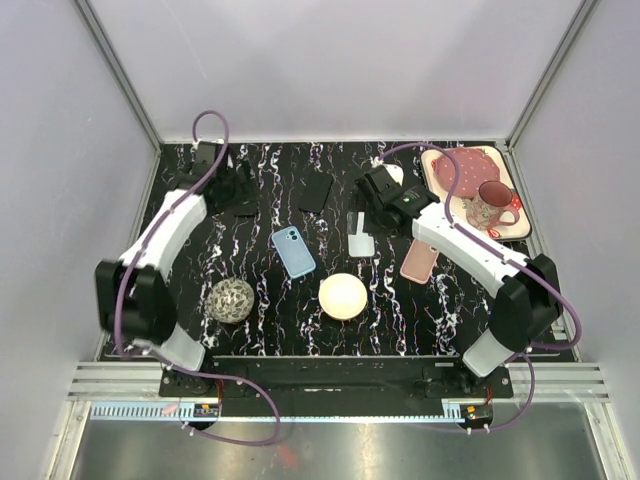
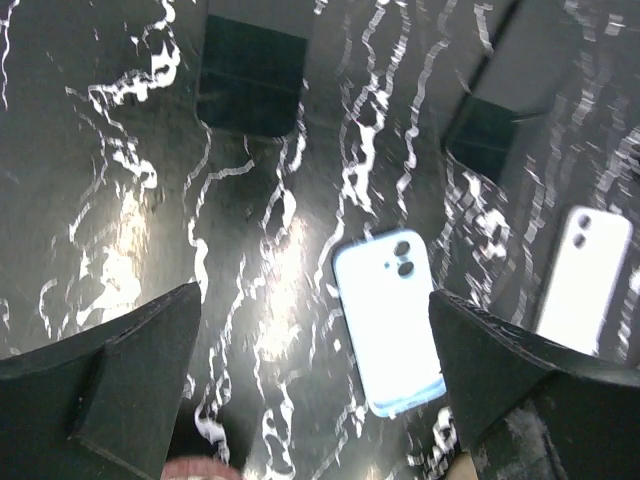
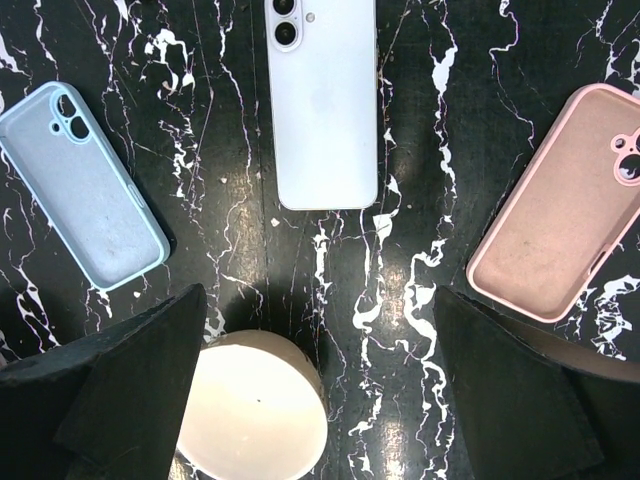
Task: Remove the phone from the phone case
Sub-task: Place the phone at the center of the board, then reset both arms
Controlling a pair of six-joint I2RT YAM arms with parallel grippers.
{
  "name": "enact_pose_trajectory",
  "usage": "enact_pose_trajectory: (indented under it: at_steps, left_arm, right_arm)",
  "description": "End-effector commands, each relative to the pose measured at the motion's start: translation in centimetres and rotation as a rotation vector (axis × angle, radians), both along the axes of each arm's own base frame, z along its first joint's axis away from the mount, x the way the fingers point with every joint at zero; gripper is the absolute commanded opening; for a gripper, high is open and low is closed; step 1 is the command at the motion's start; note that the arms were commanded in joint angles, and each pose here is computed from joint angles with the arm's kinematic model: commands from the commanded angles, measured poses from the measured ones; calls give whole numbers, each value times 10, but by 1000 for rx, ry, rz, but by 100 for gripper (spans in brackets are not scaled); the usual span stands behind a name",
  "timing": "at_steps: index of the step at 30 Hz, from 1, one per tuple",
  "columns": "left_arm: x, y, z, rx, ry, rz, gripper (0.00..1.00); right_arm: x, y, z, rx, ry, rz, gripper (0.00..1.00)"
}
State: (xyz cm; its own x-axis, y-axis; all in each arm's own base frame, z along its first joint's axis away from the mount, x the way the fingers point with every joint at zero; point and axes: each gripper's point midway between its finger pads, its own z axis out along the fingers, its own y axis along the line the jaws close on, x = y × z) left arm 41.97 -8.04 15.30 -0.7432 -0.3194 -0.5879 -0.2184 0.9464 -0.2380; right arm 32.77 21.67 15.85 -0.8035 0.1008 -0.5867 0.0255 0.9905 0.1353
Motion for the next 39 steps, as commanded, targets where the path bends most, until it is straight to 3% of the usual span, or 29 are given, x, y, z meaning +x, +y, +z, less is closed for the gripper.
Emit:
enact_pose_trajectory:
  at_steps: [1, 2, 7, 12, 39]
  left_arm:
    - [-47, -16, 17, -125, -70, -66, 99]
    - [-60, -19, 32, -156, -113, -84, 99]
    - [-110, -20, 18, -195, -102, -122, 99]
    - [-134, -18, 28, -205, -144, -141, 99]
    - [-145, -18, 17, -212, -131, -150, 99]
  right_arm:
    - [3, -1, 15, 27, -56, 0, 100]
    - [2, 0, 14, 35, -54, -1, 100]
    - [-1, 6, 9, 71, -48, 13, 100]
    - [-4, 9, 7, 90, -43, 21, 100]
    - [-10, 11, 1, 137, -41, 17, 100]
